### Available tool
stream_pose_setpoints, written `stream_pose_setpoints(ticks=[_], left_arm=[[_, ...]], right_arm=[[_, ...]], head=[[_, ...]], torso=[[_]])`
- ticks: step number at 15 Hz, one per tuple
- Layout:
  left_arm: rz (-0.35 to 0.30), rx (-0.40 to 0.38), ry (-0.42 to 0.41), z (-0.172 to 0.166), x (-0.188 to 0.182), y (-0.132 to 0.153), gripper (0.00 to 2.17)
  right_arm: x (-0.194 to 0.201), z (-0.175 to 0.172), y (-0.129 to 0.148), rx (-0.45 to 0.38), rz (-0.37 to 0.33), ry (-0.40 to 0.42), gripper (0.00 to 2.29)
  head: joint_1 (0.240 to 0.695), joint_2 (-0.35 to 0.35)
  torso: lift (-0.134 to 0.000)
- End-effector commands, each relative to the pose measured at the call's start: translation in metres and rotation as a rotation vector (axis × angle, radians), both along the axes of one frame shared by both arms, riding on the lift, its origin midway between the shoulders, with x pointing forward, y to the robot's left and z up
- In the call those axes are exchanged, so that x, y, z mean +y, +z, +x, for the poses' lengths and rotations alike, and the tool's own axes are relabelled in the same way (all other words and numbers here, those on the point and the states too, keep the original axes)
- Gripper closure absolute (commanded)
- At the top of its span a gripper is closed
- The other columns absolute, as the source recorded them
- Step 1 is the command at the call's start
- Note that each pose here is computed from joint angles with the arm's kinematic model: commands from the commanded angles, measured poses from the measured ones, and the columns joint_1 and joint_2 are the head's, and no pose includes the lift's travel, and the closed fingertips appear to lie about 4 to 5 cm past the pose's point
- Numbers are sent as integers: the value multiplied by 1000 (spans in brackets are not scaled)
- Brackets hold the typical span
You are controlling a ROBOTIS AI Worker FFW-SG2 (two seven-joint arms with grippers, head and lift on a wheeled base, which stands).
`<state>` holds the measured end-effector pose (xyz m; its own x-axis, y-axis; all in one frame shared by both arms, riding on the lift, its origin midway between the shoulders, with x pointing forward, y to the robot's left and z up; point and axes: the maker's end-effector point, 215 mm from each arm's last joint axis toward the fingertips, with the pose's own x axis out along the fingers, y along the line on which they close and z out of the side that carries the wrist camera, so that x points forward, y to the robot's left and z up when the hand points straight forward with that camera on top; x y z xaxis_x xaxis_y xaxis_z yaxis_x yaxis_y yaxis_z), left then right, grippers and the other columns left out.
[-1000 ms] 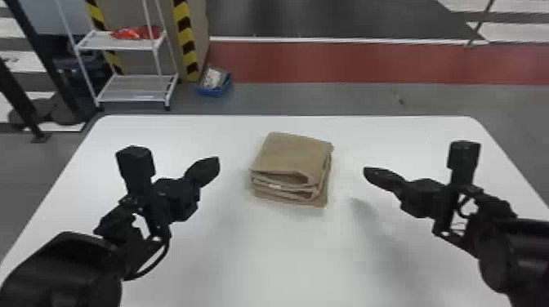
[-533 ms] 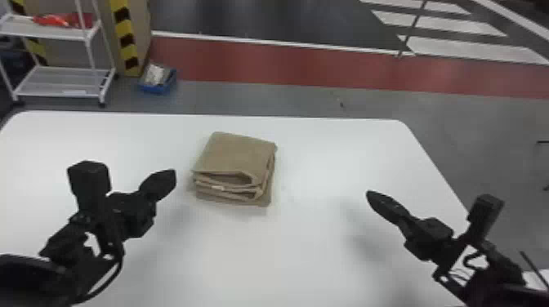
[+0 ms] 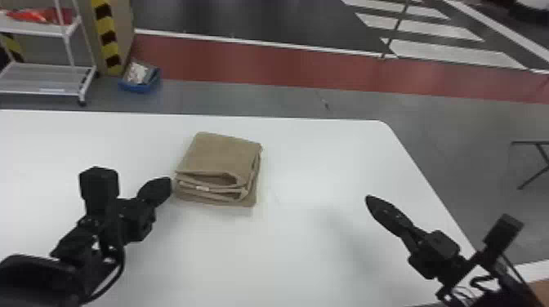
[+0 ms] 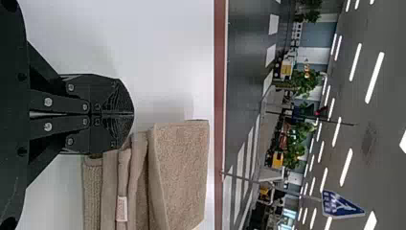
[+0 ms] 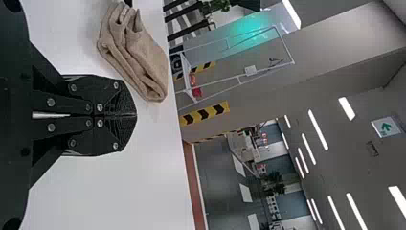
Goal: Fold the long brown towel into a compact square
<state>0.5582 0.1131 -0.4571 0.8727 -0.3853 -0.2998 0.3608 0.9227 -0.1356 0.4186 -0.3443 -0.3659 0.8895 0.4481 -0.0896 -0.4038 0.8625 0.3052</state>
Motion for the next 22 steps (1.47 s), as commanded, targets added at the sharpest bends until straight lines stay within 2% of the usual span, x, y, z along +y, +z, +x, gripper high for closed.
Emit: stream_pose_setpoints(ticks=[1,7,8,9,11,13,16,17,18,19,22], left_arm=[[-1,5,-21,-5,-12,-2,2145],[-33,20,-85,-37,-50,0,2145],[-39,9,-91,-38,-55,7,2145],[-41,10,-88,-40,-53,7,2145],[-51,-14,-80,-41,-48,23,2145],[-69,-58,-26,-37,-21,49,2145],[-78,-95,45,-35,25,73,2145],[-83,-101,43,-36,25,77,2145],[-70,-97,62,-41,41,74,2145],[-68,-96,64,-45,44,72,2145],[-69,-90,72,-47,52,66,2145]], right_arm=[[-9,-5,7,-8,3,-15,2017],[-20,-6,13,-17,10,-29,2017],[-19,-2,18,-23,10,-27,2017],[-16,1,20,-28,11,-26,2017],[-3,15,27,-47,17,-18,2017],[24,46,40,-86,-6,-1,2017],[94,110,44,-106,-52,39,2017],[115,127,43,-107,-61,50,2017],[137,139,42,-103,-70,71,2017],[170,151,38,-106,-85,106,2017],[233,165,20,-82,-141,158,2017]], head=[[695,-251],[695,-322],[695,-332],[695,-339],[695,-346],[695,-332],[695,-242],[695,-204],[695,-167],[695,-134],[695,-18]], torso=[[-124],[-124],[-124],[-124],[-124],[-124],[-124],[-124],[-124],[-124],[-124]])
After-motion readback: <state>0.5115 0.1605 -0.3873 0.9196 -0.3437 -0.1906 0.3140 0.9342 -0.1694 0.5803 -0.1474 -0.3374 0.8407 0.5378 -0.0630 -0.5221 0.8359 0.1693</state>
